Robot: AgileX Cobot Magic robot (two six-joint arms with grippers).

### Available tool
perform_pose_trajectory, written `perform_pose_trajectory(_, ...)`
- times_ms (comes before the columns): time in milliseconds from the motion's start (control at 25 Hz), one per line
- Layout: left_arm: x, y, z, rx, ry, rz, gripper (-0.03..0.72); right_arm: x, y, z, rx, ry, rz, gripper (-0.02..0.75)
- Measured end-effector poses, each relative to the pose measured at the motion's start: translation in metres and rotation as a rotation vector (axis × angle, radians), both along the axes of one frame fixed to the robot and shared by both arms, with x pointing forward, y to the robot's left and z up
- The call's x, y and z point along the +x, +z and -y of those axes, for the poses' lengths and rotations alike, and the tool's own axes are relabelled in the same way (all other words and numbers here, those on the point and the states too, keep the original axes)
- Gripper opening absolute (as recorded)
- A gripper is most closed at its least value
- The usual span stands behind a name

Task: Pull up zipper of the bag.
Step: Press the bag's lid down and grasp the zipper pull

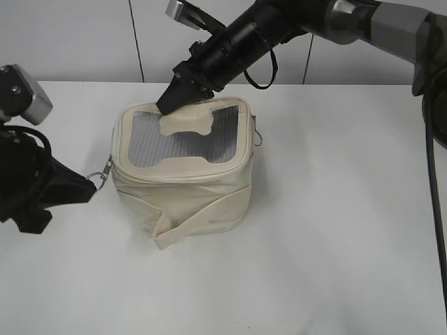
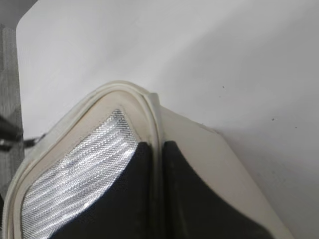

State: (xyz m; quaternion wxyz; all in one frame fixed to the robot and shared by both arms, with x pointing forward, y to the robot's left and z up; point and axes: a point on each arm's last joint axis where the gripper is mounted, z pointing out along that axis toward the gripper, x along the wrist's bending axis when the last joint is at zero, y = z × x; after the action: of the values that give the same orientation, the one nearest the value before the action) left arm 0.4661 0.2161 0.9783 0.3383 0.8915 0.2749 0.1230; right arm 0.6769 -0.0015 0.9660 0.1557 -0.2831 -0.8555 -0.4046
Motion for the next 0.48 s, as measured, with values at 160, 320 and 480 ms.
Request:
perform_pose_trajectory(160,-0.019,-0.006,0.017,-0.025,-0.083,-0.073,0.011,0.0,0.001,0.0,0.006,-0.014,-0.014,0.051)
perform_pose_trajectory(320,-0.035,-0.006,0.047,-0.037,-0.18,-0.07,0.013,0.0,0.001,-0.001,0.01,-0.023,-0.021,0.048)
perform_pose_trajectory(480,-0.044,-0.007,0.077,-0.056,-0.189,-0.026,0.017,0.001,0.001,0.0,0.011,-0.034,-0.034,0.048)
